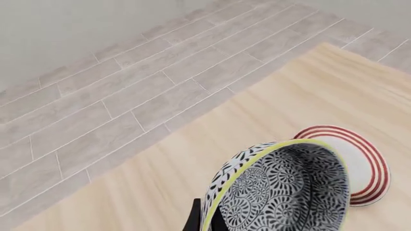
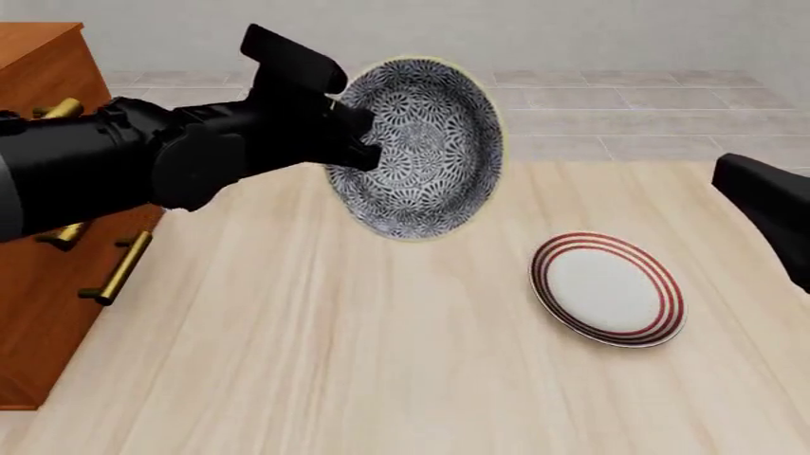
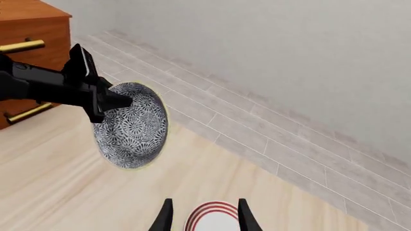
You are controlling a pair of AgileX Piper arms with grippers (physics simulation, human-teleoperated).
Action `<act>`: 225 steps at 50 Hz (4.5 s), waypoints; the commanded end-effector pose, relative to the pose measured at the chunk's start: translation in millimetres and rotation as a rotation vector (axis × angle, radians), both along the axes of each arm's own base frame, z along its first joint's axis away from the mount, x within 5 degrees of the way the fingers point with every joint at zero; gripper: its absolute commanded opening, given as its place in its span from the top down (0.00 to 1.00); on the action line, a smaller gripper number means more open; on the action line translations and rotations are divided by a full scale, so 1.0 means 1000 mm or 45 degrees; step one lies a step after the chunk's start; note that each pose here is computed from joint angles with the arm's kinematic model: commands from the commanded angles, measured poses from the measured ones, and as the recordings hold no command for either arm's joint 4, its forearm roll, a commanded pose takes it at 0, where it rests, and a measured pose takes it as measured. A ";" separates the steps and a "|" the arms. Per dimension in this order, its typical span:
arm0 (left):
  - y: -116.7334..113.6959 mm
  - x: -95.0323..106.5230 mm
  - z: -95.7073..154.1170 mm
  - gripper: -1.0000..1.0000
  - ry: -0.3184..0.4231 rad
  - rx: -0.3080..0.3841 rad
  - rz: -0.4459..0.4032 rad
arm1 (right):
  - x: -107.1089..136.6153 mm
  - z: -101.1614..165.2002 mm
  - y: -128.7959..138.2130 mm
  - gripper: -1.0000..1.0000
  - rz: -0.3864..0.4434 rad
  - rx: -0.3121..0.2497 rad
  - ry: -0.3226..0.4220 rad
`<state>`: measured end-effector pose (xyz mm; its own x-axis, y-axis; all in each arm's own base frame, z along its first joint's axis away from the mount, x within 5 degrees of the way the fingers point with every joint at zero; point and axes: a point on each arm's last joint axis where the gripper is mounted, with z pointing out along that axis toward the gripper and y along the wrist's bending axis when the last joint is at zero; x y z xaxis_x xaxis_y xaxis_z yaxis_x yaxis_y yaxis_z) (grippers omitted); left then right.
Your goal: Put the bowl on top of the cabinet.
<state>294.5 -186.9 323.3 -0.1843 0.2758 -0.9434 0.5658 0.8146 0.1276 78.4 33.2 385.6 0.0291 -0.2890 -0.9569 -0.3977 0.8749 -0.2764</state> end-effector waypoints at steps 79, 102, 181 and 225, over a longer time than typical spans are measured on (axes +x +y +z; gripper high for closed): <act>0.145 -0.044 0.184 1.00 0.143 -0.096 0.560 | 0.012 -0.011 0.010 0.00 0.055 0.025 0.068; 0.181 -0.100 0.173 1.00 0.238 -0.356 0.829 | 0.018 -0.018 0.014 0.00 0.060 0.018 0.091; 0.297 -0.110 0.121 1.00 -0.218 -1.096 1.546 | 0.024 -0.024 0.017 0.00 0.056 0.011 0.110; 0.330 -0.095 0.056 1.00 -0.212 -1.276 1.680 | 0.029 -0.028 0.018 0.00 0.050 0.009 0.123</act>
<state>190.7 142.1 388.7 0.3184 -0.6278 -0.7102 -0.5277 0.5050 -0.6830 108.7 52.6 354.7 -0.0523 -0.2909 -0.9553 -0.4615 0.8554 -0.2352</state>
